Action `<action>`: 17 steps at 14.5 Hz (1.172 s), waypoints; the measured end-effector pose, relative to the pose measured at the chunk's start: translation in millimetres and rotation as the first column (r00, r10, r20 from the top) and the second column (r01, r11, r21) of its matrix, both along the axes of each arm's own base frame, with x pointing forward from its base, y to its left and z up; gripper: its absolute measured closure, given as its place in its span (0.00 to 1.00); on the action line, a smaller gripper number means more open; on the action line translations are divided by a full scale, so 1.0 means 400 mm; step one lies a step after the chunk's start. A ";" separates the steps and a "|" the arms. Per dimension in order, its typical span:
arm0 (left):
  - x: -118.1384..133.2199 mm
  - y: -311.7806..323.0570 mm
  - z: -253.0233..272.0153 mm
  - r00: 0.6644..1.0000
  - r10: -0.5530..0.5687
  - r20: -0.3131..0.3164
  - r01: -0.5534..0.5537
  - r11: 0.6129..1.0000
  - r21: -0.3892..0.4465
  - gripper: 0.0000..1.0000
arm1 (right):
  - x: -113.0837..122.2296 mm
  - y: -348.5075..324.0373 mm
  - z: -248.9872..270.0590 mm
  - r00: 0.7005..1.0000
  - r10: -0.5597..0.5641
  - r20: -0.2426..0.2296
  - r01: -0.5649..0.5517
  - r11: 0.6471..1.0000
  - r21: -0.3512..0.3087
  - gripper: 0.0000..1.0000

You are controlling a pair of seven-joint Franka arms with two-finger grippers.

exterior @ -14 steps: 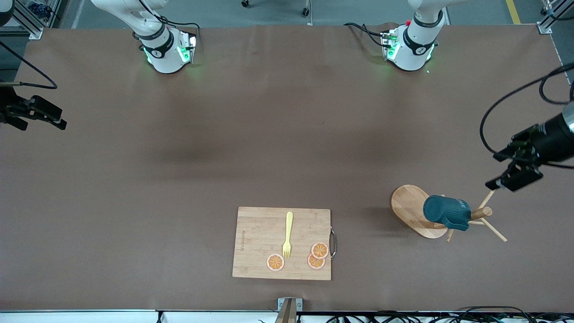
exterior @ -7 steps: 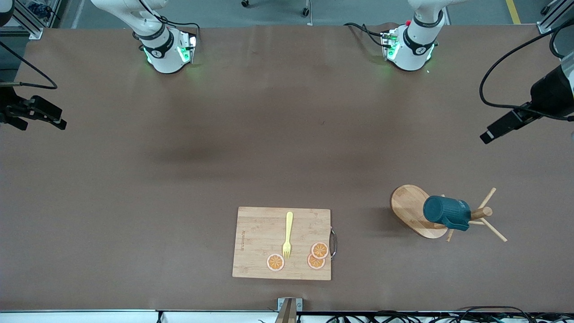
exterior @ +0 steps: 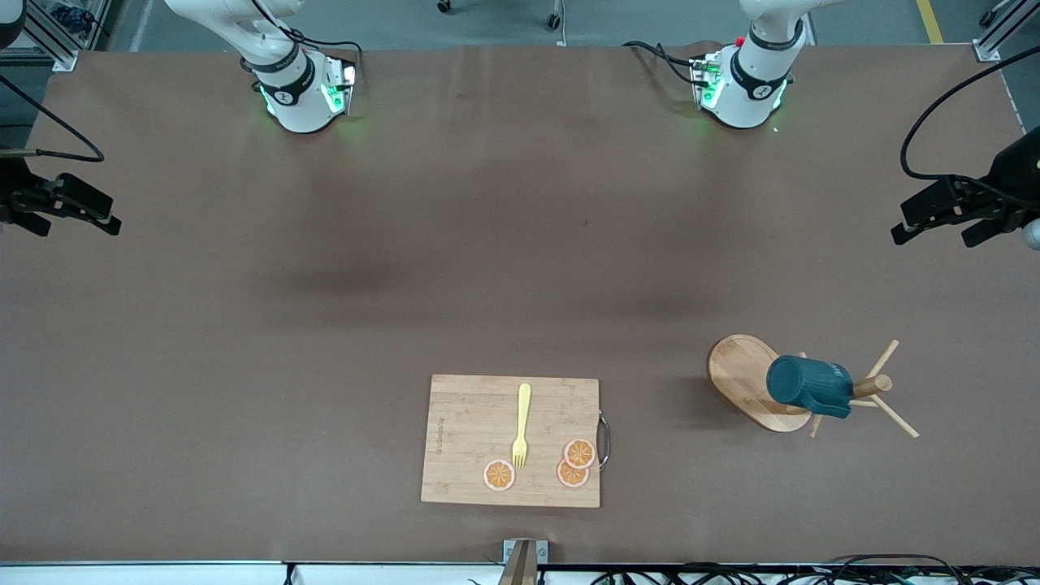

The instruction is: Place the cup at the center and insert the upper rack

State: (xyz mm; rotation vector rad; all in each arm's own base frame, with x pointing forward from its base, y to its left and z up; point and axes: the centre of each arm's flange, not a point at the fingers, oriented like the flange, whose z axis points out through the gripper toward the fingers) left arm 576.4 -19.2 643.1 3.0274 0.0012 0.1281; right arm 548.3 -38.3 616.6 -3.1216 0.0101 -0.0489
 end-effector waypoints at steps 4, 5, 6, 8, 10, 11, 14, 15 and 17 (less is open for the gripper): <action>-0.024 -0.008 0.037 1.000 -0.016 0.021 0.015 0.998 0.056 0.00 | 0.000 0.000 0.000 1.000 0.000 0.000 0.000 1.000 0.000 0.00; -0.036 -0.011 0.051 1.000 -0.017 0.022 0.016 0.998 0.061 0.00 | 0.000 -0.001 0.000 1.000 0.000 0.001 0.000 1.000 0.000 0.00; -0.049 -0.014 0.064 1.000 -0.018 0.023 0.017 0.998 0.065 0.00 | 0.000 -0.001 0.000 1.000 -0.001 0.001 0.001 1.000 0.000 0.00; -0.063 -0.025 0.081 0.999 -0.027 0.029 0.025 0.997 0.070 0.00 | 0.000 -0.002 0.000 1.000 -0.001 0.000 0.001 1.000 0.000 0.00; -0.068 -0.048 0.084 0.999 -0.044 0.030 0.042 0.997 0.070 0.00 | 0.000 -0.002 -0.001 1.000 -0.002 0.000 0.002 1.000 0.000 0.00; -0.069 -0.053 0.084 0.998 -0.048 0.030 0.046 0.997 0.069 0.00 | 0.001 -0.002 -0.001 1.000 -0.002 0.000 0.002 1.000 0.000 0.00; -0.074 -0.051 0.092 0.998 -0.048 0.036 0.046 0.997 0.067 0.00 | 0.002 -0.004 -0.003 1.000 -0.003 -0.001 0.003 1.000 0.000 0.00; -0.075 -0.051 0.095 0.998 -0.048 0.038 0.046 0.997 0.067 0.00 | 0.002 -0.004 -0.004 1.000 -0.003 -0.002 0.003 1.000 0.000 0.00; -0.076 -0.049 0.097 0.998 -0.047 0.039 0.044 0.997 0.067 0.00 | 0.003 -0.005 -0.005 1.000 -0.003 -0.002 0.003 1.000 0.000 0.00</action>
